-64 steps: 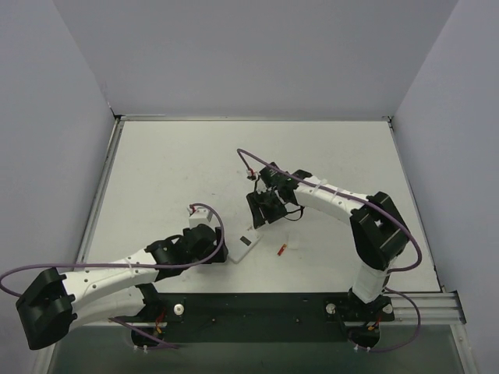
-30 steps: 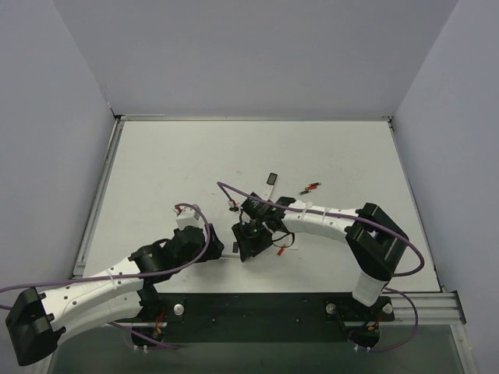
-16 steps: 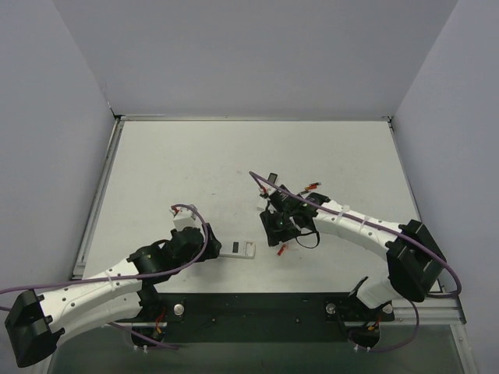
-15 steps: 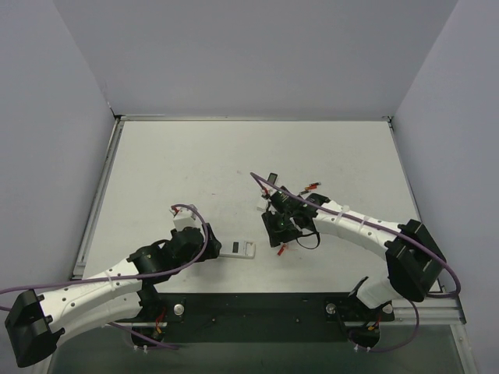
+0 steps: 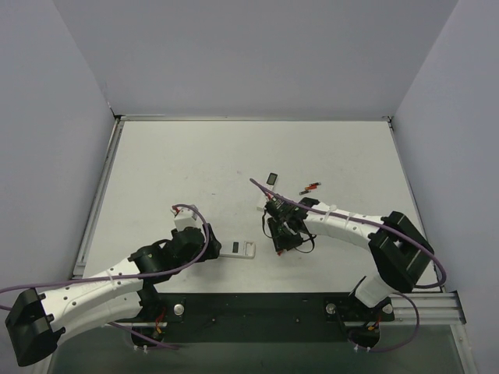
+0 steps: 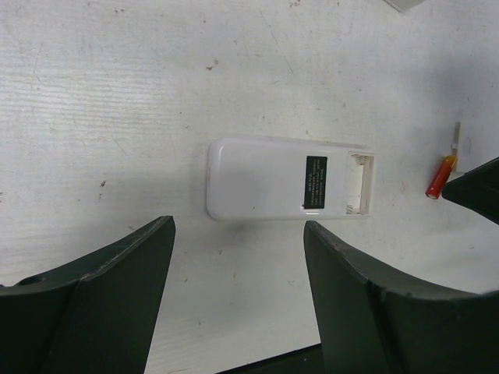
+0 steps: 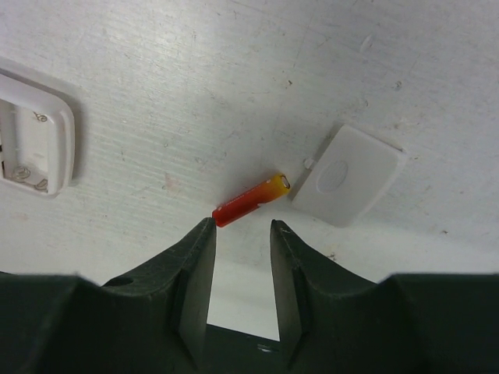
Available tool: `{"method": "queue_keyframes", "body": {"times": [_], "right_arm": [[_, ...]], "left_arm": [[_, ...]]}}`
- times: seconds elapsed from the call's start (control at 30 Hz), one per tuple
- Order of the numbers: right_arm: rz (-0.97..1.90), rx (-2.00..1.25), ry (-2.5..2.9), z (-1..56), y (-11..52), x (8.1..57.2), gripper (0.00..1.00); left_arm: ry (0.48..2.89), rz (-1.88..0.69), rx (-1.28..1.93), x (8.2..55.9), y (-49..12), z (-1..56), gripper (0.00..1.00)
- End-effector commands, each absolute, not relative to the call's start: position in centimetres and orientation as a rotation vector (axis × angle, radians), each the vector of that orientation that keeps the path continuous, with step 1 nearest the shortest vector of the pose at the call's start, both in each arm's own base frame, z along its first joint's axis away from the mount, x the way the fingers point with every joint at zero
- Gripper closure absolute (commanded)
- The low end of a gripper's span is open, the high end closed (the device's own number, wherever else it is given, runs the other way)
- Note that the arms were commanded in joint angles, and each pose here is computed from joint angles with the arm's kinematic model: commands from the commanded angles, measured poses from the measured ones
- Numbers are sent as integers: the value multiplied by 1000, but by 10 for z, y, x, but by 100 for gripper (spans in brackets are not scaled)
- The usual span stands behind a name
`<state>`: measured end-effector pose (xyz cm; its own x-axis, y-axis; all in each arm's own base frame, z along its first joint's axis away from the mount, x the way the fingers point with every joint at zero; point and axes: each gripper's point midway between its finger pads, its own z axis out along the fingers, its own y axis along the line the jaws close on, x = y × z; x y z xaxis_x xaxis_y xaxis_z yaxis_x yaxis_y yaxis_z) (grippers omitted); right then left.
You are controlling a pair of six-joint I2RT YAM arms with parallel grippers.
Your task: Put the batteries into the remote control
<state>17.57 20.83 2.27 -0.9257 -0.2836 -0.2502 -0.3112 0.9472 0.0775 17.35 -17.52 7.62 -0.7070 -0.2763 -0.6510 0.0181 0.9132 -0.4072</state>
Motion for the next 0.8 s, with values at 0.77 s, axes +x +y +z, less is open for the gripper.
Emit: {"method": "queue_keyframes", "body": {"times": [0.77], "right_arm": [[185,-519,2922,14,216,158,99]], "left_arm": [[2352,-479,-72,179,-191,63,23]]}}
